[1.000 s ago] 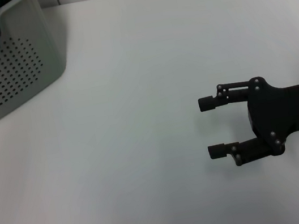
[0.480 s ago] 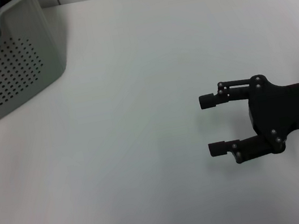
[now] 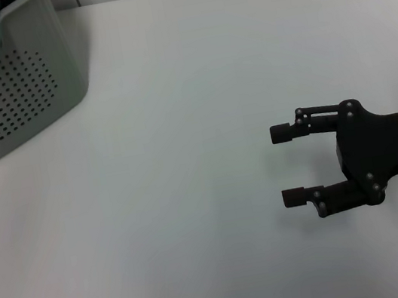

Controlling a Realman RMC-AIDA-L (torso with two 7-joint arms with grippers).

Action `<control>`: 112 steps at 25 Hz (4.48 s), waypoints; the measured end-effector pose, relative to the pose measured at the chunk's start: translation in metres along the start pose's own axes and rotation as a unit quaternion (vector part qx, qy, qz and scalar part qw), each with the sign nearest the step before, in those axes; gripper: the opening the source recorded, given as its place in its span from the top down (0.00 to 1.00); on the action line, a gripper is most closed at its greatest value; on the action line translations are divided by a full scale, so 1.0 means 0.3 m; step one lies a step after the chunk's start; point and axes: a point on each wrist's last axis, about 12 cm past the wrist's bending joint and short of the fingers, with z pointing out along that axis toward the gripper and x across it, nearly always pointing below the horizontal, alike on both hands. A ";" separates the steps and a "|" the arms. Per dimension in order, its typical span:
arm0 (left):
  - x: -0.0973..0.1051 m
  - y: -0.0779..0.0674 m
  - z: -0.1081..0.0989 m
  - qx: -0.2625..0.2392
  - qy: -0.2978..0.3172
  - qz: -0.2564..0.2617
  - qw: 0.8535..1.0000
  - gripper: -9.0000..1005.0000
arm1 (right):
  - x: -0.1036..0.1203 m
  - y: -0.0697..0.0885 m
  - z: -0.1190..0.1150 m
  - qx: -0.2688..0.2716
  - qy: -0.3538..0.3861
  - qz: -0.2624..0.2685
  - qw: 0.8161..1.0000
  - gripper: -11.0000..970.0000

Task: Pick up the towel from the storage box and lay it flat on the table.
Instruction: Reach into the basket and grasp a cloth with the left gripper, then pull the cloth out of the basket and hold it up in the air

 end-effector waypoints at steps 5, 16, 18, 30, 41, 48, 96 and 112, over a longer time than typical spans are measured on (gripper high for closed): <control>-0.004 -0.011 0.002 0.015 -0.012 -0.005 1.000 0.85 | 0.002 0.001 -0.002 0.001 0.000 0.000 1.000 0.21; -0.050 -0.162 -0.068 0.216 -0.148 -0.043 0.964 0.99 | 0.021 0.011 -0.006 0.023 -0.031 -0.022 0.999 0.21; -0.045 -0.190 -0.087 0.251 -0.192 -0.068 0.946 0.99 | 0.023 0.009 -0.003 0.033 -0.047 -0.027 0.998 0.21; 0.120 -0.315 -0.024 0.303 -0.221 -0.230 0.898 0.98 | 0.004 -0.036 0.144 0.066 -0.106 -0.095 0.988 0.21; 0.185 -0.390 0.053 0.326 -0.190 -0.256 0.890 0.98 | 0.004 -0.033 0.305 0.094 -0.068 -0.177 0.977 0.22; 0.200 -0.422 0.083 0.343 -0.175 -0.268 0.883 0.98 | 0.003 -0.083 0.324 0.151 -0.047 -0.164 0.974 0.22; 0.210 -0.466 0.110 0.369 -0.171 -0.284 0.868 0.97 | 0.094 -0.048 0.295 0.186 -0.003 -0.147 0.972 0.58; 0.216 -0.462 0.099 0.365 -0.167 -0.285 0.870 0.96 | 0.091 -0.049 0.286 0.193 -0.006 -0.154 0.969 0.94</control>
